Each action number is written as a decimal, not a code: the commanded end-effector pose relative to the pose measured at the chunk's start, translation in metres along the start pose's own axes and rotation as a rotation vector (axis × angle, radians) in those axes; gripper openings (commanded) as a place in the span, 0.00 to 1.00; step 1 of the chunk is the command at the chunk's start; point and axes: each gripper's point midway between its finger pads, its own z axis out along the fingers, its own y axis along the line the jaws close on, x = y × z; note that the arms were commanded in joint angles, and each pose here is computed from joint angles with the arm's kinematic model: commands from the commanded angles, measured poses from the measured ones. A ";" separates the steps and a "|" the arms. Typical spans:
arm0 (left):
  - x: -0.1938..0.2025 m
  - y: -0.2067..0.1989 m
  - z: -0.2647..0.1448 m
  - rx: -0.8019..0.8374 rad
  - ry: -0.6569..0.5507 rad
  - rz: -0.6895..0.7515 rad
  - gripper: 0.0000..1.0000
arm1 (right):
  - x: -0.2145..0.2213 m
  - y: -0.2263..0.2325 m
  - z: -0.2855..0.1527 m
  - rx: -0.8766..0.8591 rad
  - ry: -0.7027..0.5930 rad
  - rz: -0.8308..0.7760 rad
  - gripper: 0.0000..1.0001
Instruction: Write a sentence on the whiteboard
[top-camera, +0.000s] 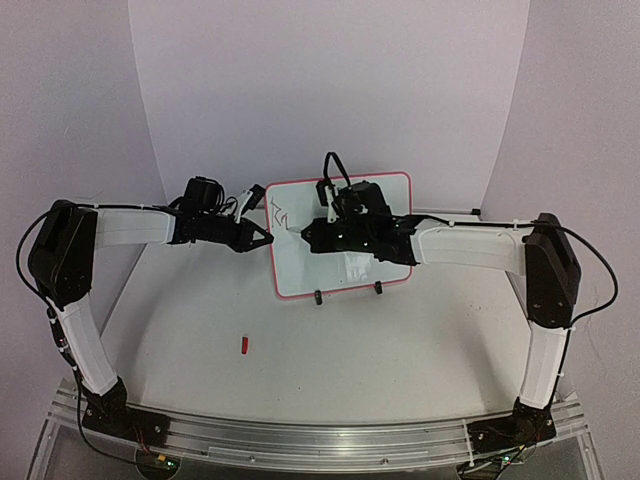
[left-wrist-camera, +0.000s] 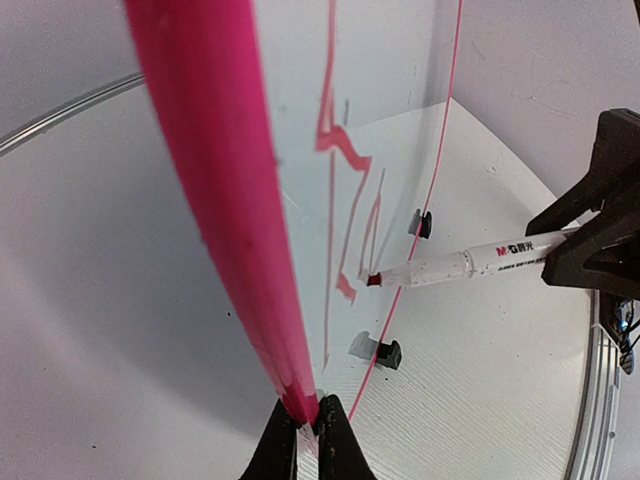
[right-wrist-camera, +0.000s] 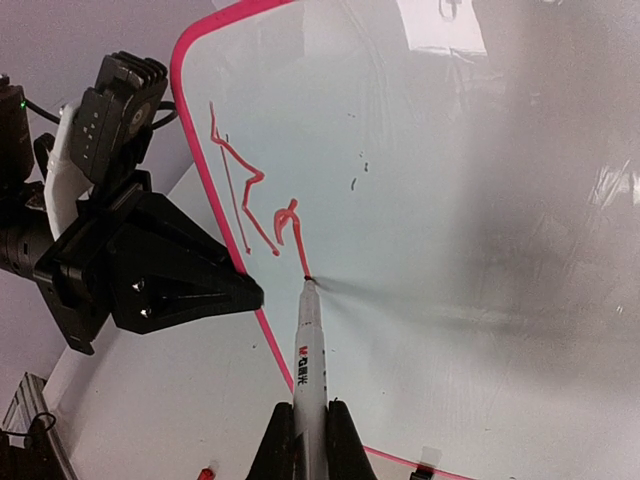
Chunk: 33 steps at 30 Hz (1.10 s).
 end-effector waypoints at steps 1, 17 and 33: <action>-0.003 0.007 -0.001 -0.058 0.013 0.053 0.00 | -0.045 0.001 -0.025 0.029 -0.131 0.007 0.00; -0.002 0.008 0.000 -0.056 0.015 0.050 0.00 | -0.066 0.028 -0.045 -0.087 -0.175 -0.008 0.00; -0.002 0.009 0.000 -0.060 0.018 0.054 0.00 | -0.059 0.021 -0.017 -0.051 -0.146 -0.009 0.00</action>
